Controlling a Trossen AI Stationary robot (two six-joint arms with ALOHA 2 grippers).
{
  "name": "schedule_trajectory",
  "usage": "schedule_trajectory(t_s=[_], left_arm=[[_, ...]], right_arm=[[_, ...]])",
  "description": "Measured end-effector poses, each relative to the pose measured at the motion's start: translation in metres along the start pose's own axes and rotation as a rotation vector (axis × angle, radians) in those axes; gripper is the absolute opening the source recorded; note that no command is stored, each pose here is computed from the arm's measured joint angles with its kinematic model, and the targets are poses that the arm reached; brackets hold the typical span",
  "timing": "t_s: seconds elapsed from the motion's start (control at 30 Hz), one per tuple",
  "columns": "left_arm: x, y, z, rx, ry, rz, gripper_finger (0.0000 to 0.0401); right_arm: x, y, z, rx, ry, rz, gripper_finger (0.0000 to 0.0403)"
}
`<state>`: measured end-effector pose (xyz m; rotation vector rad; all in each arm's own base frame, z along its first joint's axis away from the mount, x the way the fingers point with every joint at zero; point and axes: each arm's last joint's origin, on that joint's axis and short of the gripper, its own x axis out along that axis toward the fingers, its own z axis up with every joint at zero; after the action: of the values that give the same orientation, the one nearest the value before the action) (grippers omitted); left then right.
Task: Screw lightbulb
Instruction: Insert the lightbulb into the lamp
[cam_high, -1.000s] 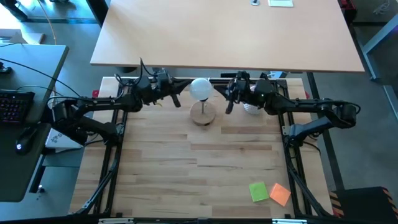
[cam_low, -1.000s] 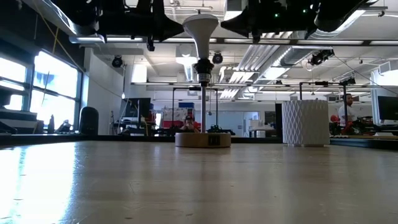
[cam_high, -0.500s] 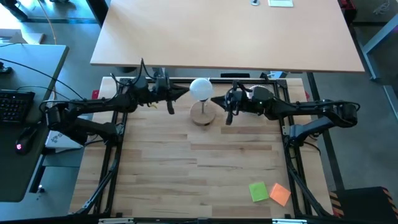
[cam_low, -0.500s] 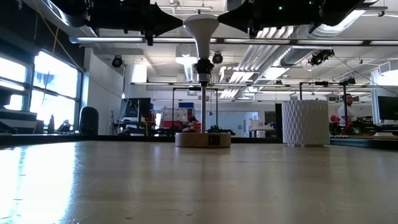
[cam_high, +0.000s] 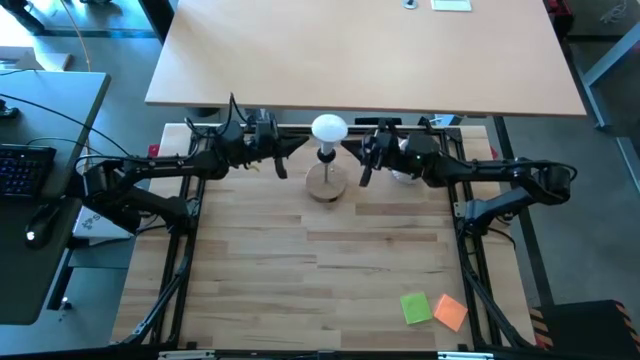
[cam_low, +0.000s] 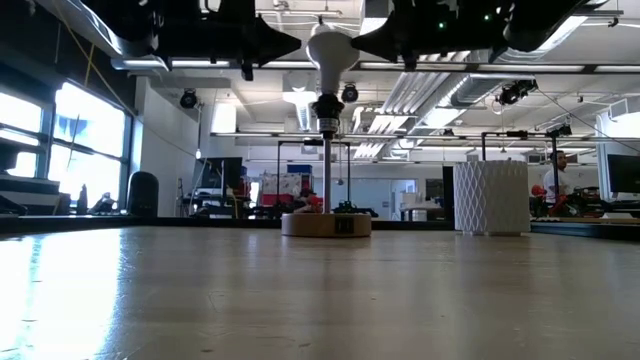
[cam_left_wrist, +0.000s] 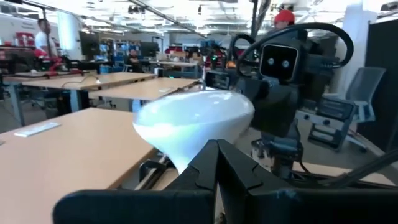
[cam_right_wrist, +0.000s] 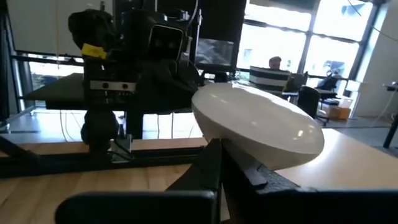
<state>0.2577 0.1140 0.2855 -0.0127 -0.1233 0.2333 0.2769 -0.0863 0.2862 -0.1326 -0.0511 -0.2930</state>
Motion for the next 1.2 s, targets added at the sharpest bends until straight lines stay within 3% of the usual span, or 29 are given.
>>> schedule_trajectory(t_s=[0.33, 0.43, 0.67, 0.83, 0.97, 1.2], left_arm=[[0.0, 0.0, 0.0, -0.001, 0.003, 0.001, 0.0], [0.0, 0.0, -0.002, -0.003, 0.015, 0.002, 0.0], [0.0, -0.003, -0.011, -0.022, 0.112, -0.006, 0.0], [-0.001, -0.009, -0.023, -0.008, 0.229, -0.006, 0.0], [-0.001, -0.016, -0.03, 0.043, 0.299, 0.077, 0.0], [-0.013, -0.02, -0.049, 0.051, 0.261, 0.1, 0.0]], right_arm=[[0.0, -0.001, -0.001, 0.007, 0.005, 0.0, 0.0002], [0.0, 0.002, 0.0, 0.006, 0.005, 0.05, 0.0002], [-0.003, 0.008, -0.017, 0.051, 0.188, 0.103, 0.0012], [-0.004, 0.008, -0.024, 0.073, 0.262, 0.098, 0.0071], [0.0, 0.007, -0.031, 0.072, 0.28, 0.078, 0.0147], [0.015, -0.007, -0.042, 0.113, 0.194, 0.028, 0.0262]])
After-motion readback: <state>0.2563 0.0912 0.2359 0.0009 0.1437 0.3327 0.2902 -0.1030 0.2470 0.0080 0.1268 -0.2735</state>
